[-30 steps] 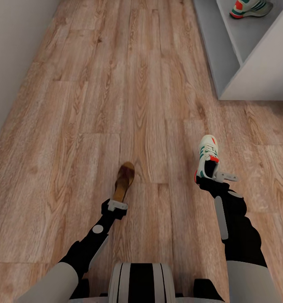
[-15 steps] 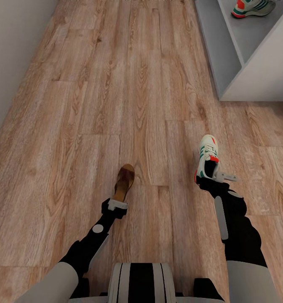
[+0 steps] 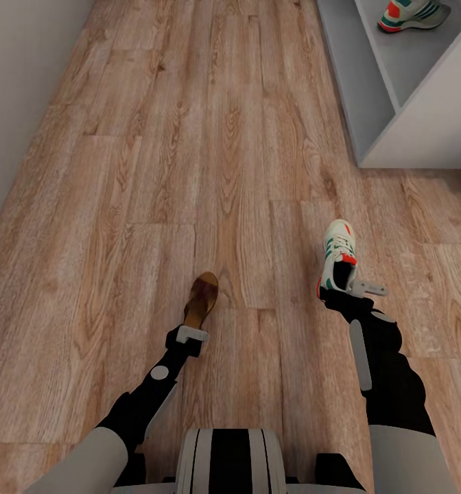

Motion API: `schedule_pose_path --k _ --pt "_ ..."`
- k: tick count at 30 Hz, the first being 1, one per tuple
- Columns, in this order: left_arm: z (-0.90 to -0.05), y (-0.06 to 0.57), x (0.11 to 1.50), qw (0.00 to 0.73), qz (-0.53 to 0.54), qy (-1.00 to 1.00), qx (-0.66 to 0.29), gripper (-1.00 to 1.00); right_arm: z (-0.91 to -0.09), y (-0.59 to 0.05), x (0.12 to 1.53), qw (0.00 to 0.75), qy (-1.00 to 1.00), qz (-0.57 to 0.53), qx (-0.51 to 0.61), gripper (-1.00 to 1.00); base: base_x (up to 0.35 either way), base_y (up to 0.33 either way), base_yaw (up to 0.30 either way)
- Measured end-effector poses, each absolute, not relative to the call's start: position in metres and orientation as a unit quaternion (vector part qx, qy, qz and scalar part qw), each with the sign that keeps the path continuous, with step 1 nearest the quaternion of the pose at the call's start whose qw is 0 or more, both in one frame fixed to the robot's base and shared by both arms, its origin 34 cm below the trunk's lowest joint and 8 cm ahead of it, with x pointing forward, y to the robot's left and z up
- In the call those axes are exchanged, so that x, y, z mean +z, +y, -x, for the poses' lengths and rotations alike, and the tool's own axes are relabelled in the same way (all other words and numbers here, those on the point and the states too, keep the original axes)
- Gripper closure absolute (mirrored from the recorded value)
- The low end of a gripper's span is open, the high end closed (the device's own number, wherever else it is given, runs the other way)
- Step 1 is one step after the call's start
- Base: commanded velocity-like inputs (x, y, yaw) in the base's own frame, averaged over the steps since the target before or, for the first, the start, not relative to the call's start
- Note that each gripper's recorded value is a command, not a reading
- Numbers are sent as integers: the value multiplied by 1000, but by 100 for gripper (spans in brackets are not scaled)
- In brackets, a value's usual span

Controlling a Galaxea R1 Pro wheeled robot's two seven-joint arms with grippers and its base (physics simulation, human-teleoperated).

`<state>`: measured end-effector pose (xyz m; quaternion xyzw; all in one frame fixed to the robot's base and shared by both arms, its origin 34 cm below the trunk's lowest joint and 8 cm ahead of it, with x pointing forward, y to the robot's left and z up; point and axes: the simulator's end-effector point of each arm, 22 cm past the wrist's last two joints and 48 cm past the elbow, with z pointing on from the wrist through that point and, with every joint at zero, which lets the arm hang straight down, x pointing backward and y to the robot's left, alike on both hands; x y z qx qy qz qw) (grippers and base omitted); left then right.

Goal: Pick up the two gym shoes and the two sandals from the corridor floor and place them onto the hallstand (shoe rack) in the corridor, making sure they are on the rack and not on the floor. Arrange them so the two gym shoes are next to each other and the two sandals are next to each other.

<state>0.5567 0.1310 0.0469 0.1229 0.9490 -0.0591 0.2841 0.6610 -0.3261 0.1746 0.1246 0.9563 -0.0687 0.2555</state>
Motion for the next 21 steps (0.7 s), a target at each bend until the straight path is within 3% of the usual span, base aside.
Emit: schedule_pose_path --k 21 --pt "-578 127 61 309 -117 942 -62 100 -661 -326 175 255 956 -125 -69 100 0 0 0"
